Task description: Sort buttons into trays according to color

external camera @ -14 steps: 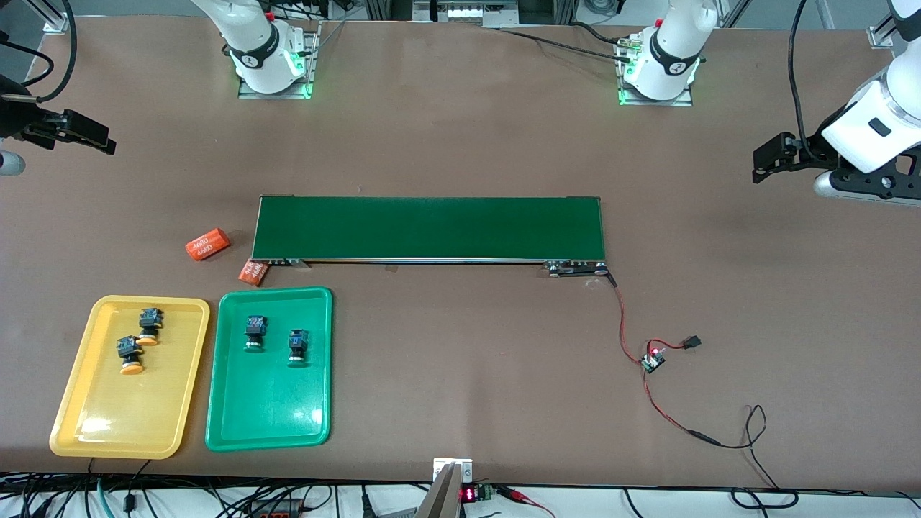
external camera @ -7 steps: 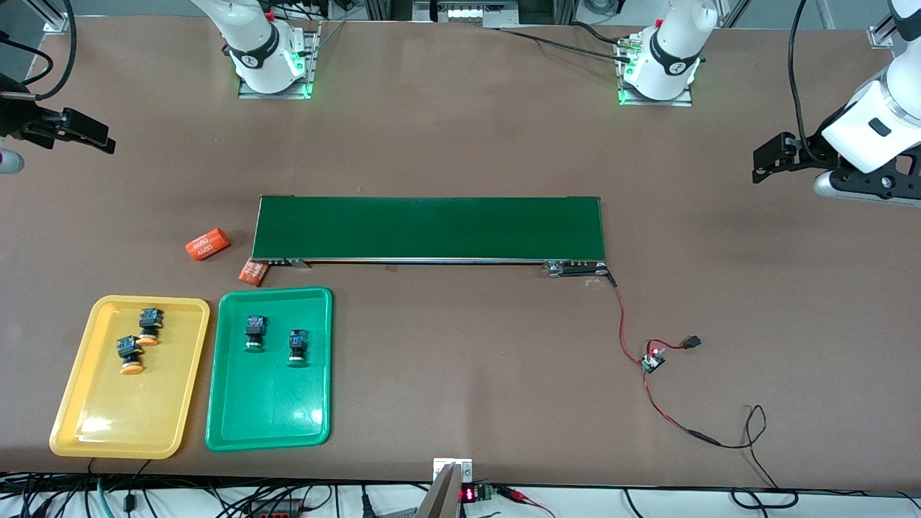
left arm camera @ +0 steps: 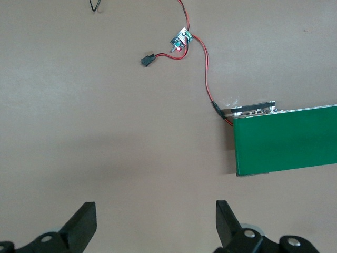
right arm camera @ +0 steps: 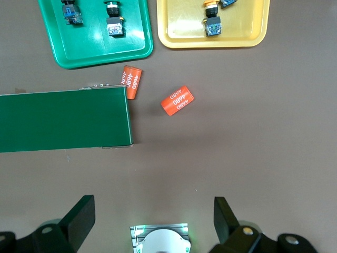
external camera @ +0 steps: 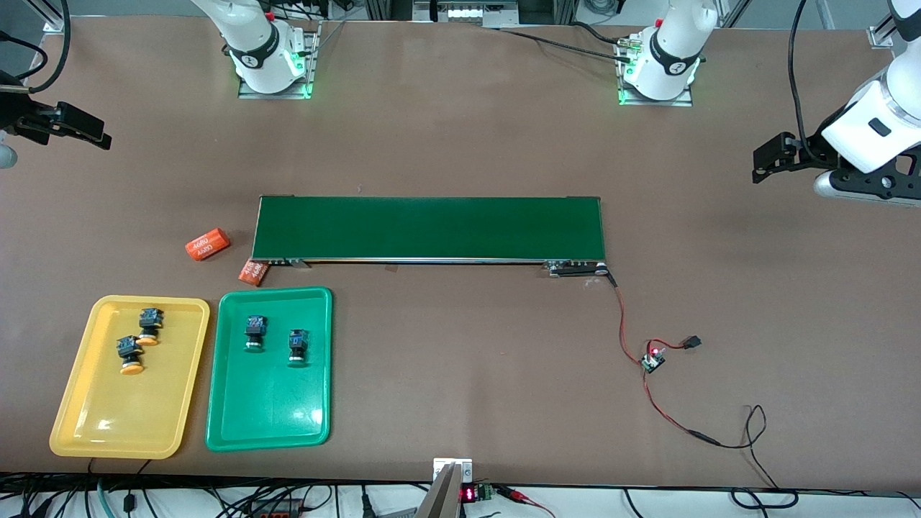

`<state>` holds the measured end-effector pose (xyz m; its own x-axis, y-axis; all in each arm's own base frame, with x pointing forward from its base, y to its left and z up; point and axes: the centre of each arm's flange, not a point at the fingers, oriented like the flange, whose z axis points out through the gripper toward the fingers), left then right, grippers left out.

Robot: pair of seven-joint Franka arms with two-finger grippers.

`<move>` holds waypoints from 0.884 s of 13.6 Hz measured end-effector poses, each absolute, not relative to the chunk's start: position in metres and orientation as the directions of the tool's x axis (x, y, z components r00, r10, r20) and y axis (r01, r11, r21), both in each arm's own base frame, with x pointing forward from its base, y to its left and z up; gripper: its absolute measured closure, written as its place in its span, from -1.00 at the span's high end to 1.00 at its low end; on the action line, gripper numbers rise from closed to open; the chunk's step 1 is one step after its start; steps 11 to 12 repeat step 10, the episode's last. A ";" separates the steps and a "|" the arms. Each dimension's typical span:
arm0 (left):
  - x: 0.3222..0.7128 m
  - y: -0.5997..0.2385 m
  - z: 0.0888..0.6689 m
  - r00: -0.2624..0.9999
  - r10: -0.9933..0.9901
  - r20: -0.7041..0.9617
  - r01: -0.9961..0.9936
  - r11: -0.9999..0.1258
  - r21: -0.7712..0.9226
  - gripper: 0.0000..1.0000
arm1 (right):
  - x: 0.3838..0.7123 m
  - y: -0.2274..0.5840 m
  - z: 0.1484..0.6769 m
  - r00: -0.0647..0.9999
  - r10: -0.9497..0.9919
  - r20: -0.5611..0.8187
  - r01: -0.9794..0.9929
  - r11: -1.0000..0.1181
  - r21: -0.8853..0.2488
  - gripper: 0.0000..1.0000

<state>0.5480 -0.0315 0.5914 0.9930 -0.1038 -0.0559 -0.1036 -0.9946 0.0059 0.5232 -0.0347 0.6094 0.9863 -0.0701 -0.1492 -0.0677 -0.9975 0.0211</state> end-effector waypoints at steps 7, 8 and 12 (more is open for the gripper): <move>0.548 -0.032 0.591 0.993 -0.104 -0.056 -0.104 -0.995 0.006 1.00 | 0.523 -0.031 0.609 0.987 -0.064 -0.150 -0.062 -0.998 0.021 1.00; 0.548 -0.031 0.591 0.993 -0.104 -0.056 -0.104 -0.995 0.006 1.00 | 0.523 -0.030 0.609 0.987 -0.062 -0.150 -0.059 -0.998 0.021 1.00; 0.548 -0.031 0.591 0.993 -0.104 -0.056 -0.104 -0.995 0.006 1.00 | 0.523 -0.029 0.609 0.987 -0.059 -0.151 -0.057 -0.998 0.021 1.00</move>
